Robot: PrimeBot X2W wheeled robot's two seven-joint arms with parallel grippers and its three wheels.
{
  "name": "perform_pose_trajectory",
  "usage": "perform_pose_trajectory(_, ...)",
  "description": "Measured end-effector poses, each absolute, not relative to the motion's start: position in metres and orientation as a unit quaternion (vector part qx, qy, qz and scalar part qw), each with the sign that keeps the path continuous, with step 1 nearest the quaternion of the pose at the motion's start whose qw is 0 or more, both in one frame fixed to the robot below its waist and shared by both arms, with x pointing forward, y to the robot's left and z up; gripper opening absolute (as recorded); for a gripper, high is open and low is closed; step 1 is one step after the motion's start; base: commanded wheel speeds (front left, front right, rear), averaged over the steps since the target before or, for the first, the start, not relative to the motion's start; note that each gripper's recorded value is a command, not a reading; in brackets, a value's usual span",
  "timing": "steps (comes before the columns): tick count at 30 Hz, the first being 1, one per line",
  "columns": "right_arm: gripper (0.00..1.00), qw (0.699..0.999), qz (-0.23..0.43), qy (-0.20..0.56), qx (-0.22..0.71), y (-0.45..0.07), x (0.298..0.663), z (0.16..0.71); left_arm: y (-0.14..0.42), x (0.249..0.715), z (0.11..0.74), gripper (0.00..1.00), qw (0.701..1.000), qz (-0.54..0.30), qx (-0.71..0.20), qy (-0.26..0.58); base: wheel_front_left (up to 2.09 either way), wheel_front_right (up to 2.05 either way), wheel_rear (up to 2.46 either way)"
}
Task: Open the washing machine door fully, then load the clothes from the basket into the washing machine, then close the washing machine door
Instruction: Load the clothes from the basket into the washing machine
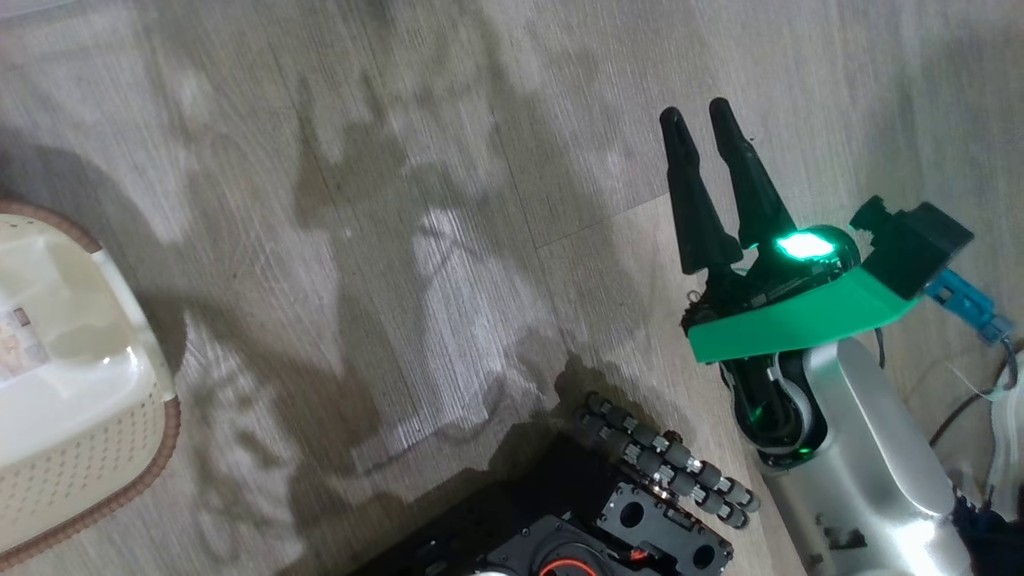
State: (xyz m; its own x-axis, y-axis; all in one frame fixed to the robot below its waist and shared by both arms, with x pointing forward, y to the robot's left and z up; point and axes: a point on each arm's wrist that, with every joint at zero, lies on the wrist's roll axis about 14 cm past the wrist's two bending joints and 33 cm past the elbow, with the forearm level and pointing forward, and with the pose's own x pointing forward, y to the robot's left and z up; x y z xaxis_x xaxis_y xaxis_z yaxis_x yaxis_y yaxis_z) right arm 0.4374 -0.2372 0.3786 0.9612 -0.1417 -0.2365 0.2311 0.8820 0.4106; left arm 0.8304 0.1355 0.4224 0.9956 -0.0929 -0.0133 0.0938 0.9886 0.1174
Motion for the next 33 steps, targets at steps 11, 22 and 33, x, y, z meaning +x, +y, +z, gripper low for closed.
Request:
perform_pose_trajectory(11, 1.0, 0.964, -0.1, 0.106, 0.222, -0.238, 0.435, 0.376, 0.128, 0.832, 0.406, 0.4, 0.996, -0.057, 0.07, 0.024, 0.0, 0.0, 0.0)
perform_pose_trajectory(22, 1.0, 0.965, -0.092, 0.095, 0.228, -0.235, 0.438, 0.384, 0.13, 0.828, 0.426, 1.0, 0.997, -0.053, 0.063, 0.01, 0.0, 0.0, 0.0)
perform_pose_trajectory(33, 1.0, 0.975, -0.077, 0.049, 0.204, -0.237, 0.444, 0.419, 0.114, 0.788, 0.446, 1.0, 0.996, -0.075, 0.039, 0.019, 0.0, 0.0, 0.0)
